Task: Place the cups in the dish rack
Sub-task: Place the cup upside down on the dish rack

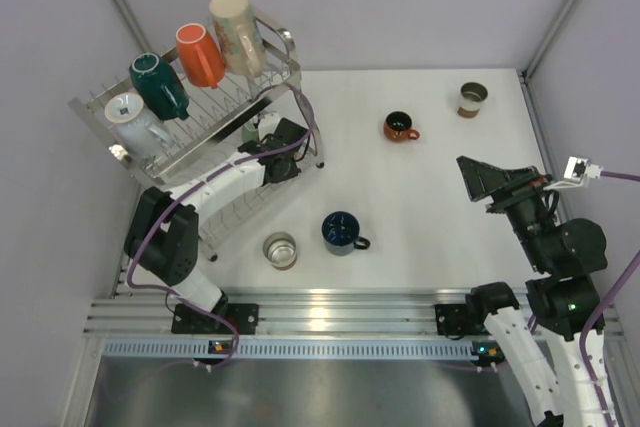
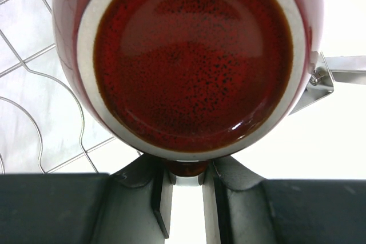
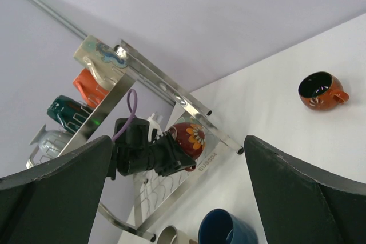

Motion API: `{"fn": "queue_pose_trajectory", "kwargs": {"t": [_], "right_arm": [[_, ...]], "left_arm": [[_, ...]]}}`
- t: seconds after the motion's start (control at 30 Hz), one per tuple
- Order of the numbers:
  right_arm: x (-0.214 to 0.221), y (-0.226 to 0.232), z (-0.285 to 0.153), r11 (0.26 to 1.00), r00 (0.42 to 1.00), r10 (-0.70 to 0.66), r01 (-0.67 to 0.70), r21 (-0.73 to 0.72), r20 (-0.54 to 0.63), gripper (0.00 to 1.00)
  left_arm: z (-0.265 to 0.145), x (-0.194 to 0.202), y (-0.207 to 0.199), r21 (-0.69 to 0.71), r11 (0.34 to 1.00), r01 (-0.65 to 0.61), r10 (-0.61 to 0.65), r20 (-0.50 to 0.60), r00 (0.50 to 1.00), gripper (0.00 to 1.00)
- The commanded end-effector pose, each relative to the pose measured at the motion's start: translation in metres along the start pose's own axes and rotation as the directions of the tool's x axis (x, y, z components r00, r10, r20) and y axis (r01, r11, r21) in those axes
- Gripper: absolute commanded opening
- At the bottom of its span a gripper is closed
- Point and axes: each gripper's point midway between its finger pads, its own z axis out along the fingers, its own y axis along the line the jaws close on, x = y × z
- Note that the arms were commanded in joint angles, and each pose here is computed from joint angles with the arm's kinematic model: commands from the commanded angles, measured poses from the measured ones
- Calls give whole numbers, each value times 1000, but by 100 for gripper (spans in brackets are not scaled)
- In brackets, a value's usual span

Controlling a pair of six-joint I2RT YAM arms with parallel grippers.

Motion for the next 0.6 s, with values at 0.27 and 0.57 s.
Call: {"fn": "queue_pose_trajectory", "kwargs": {"t": [0.27, 0.57], "right_arm": [[-8, 9, -1, 999, 1000, -19, 20, -30, 19, 99], [-7, 8, 2, 999, 1000, -22, 22, -25, 15, 99]], "left_arm": [[-1, 10, -16, 59, 998, -17, 20, -58, 998, 15], [-7, -14, -21, 53, 998, -14, 13, 13, 1000, 0]]}}
